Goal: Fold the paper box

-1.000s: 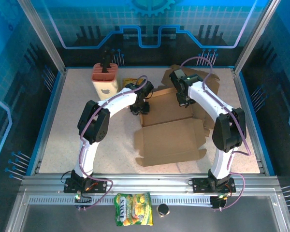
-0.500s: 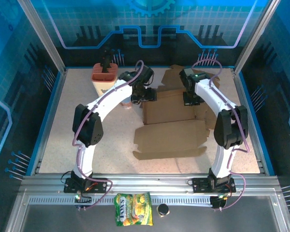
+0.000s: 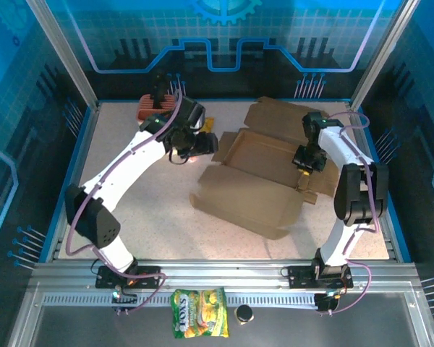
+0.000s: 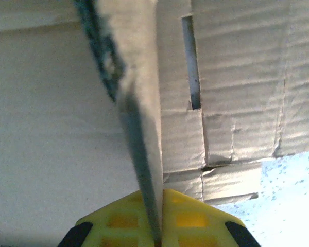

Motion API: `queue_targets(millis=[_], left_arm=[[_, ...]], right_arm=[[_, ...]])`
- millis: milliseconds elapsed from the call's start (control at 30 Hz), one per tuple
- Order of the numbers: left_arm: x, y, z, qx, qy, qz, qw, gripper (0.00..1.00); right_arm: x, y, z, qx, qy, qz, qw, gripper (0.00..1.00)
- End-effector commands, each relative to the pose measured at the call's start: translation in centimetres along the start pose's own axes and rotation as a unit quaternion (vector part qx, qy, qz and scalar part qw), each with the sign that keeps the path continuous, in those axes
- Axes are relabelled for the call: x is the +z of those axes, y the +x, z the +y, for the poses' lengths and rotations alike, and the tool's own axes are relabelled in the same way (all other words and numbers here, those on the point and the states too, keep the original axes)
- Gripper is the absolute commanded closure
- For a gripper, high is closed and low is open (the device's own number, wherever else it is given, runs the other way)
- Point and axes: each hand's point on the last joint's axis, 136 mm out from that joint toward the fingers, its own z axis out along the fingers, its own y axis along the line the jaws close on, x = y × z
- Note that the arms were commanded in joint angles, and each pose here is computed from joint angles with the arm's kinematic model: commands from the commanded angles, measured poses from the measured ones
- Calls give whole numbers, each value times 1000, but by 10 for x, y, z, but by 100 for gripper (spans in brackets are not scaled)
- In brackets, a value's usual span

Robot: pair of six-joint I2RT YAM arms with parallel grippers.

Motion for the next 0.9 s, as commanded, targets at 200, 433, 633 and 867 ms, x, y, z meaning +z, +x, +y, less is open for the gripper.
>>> queue_targets(millis=[200, 433, 633, 867], left_arm=[[-16, 79, 23, -194, 106, 9, 975, 26], [4, 79, 7, -255, 166, -10, 953, 21], [29, 73, -1, -277, 177, -13, 944, 33], [38, 68, -6, -262, 152, -12, 953, 62]], right_arm=[[-10, -2, 22, 119, -91, 16, 989, 100], [-6, 1, 29, 122, -93, 19, 988, 100], [-1, 5, 33, 126, -99, 27, 987, 100], [2, 10, 33, 131, -103, 33, 985, 100]])
